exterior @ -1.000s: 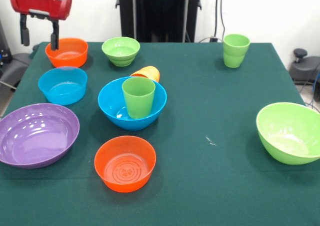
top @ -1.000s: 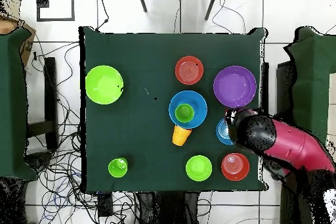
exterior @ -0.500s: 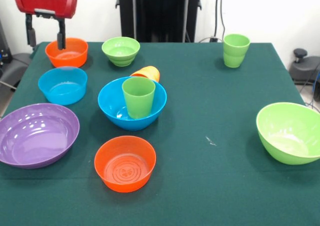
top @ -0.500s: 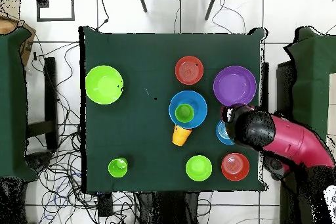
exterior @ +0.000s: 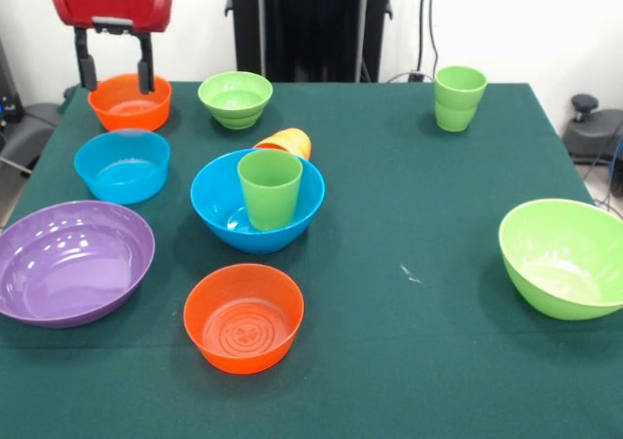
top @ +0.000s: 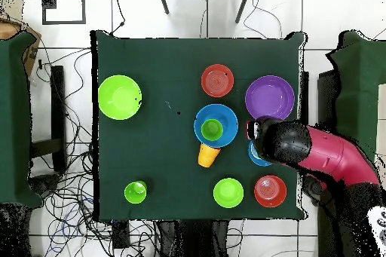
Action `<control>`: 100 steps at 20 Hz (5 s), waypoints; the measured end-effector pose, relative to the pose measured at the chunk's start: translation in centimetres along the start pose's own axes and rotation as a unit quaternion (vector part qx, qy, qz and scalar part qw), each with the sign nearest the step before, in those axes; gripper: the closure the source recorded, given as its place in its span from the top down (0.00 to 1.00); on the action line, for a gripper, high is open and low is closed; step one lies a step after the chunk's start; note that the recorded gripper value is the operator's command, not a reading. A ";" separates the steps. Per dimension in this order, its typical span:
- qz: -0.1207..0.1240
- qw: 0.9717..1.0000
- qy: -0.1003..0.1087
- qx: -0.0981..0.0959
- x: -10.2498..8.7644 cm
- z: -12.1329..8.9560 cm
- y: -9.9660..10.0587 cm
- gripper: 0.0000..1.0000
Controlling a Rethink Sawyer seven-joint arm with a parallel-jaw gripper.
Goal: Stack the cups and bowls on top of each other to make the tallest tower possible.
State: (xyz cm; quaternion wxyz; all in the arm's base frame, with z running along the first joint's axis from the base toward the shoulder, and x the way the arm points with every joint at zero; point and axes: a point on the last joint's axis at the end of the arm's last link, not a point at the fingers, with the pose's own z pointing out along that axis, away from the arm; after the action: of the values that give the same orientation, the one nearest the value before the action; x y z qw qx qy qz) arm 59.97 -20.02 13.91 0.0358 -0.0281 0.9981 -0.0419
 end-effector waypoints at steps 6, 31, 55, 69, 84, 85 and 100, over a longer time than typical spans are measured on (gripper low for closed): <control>-0.007 1.000 -0.001 -0.007 -0.7 -0.2 0.7 1.00; 0.004 1.000 -0.014 -0.020 -1.3 -0.3 -0.6 1.00; 0.004 1.000 -0.013 -0.022 -1.4 0.0 -0.6 1.00; -0.006 0.999 -0.027 -0.016 -4.0 0.4 -0.1 1.00; -0.036 0.999 -0.008 -0.025 -5.3 4.1 4.2 1.00; -0.037 0.999 -0.005 -0.026 -5.1 4.6 4.4 1.00; -0.043 0.999 0.008 -0.027 -3.0 10.7 6.3 1.00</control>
State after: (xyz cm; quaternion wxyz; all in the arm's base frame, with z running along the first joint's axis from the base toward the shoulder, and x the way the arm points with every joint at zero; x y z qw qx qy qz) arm 63.38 -14.42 2.91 0.0252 -0.0714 0.9970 -0.0171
